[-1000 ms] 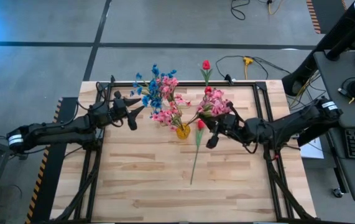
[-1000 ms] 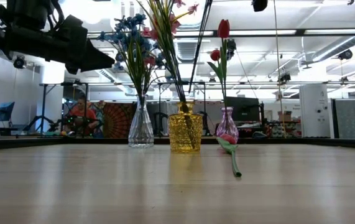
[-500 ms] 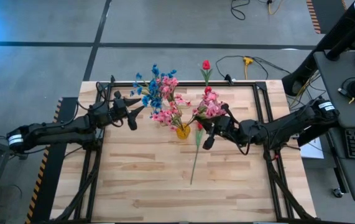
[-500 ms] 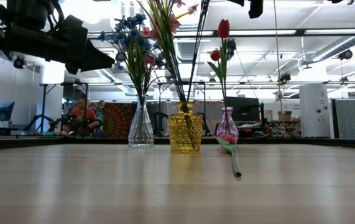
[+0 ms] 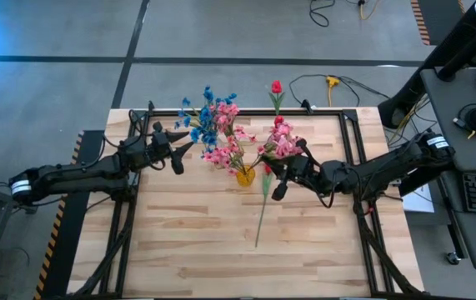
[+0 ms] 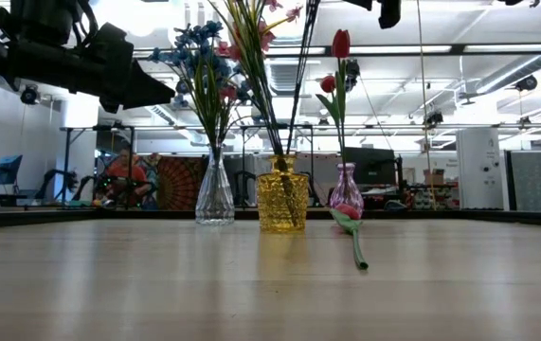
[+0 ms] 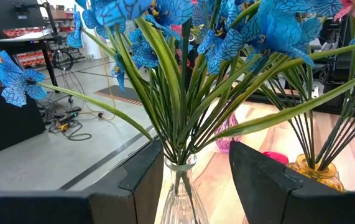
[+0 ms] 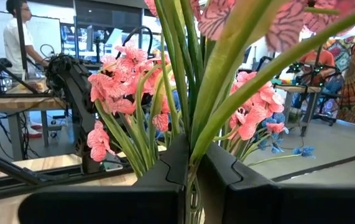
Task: Sort flowers into vase by color
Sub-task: Put the pink flowers into the yellow vase
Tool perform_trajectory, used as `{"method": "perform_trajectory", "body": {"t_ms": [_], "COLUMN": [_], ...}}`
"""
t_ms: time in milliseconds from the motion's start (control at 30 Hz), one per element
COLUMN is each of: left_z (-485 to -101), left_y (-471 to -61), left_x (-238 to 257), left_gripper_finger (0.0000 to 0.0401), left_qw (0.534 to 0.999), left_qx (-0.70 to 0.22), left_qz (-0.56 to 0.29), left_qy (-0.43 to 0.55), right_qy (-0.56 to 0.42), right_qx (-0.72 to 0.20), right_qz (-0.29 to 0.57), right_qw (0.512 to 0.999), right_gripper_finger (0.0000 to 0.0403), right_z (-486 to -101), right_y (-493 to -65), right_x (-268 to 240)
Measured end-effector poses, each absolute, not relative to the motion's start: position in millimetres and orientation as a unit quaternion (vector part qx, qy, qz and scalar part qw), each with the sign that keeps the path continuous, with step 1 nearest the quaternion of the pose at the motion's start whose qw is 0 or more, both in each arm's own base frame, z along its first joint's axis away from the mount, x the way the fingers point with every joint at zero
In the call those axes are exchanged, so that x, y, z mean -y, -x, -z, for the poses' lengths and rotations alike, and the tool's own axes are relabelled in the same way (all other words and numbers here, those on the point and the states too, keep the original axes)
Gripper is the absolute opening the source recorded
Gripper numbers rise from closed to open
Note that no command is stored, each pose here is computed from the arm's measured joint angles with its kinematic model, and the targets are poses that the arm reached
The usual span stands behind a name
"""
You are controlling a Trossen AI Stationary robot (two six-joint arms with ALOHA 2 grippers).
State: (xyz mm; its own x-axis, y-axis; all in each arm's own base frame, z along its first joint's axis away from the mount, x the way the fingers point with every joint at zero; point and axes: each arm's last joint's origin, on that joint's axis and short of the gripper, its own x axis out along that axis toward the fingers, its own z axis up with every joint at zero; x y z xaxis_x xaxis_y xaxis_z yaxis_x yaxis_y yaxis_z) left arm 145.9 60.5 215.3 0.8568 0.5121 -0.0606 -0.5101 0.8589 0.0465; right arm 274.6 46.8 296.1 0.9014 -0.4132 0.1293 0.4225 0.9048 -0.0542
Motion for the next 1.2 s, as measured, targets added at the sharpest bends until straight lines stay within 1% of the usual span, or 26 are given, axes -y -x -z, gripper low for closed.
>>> {"method": "perform_trajectory", "body": {"t_ms": [833, 1200], "left_z": [-215, -215], "left_y": [-146, -146], "left_x": [-61, -61], "left_gripper_finger": [0.0167, 0.0167], "left_qw": [0.963, 0.963], "left_qx": [-0.035, -0.036], "left_qz": [-0.265, -0.265], "left_qy": [-0.014, -0.014], "right_qy": [0.030, 0.034], "right_qx": [0.050, 0.033], "right_qz": [0.212, 0.213], "right_qw": [0.976, 0.976], "right_gripper_finger": [0.0013, 0.0013], "right_z": [-294, -283], "right_y": [-275, -283], "right_x": [-47, -49]}}
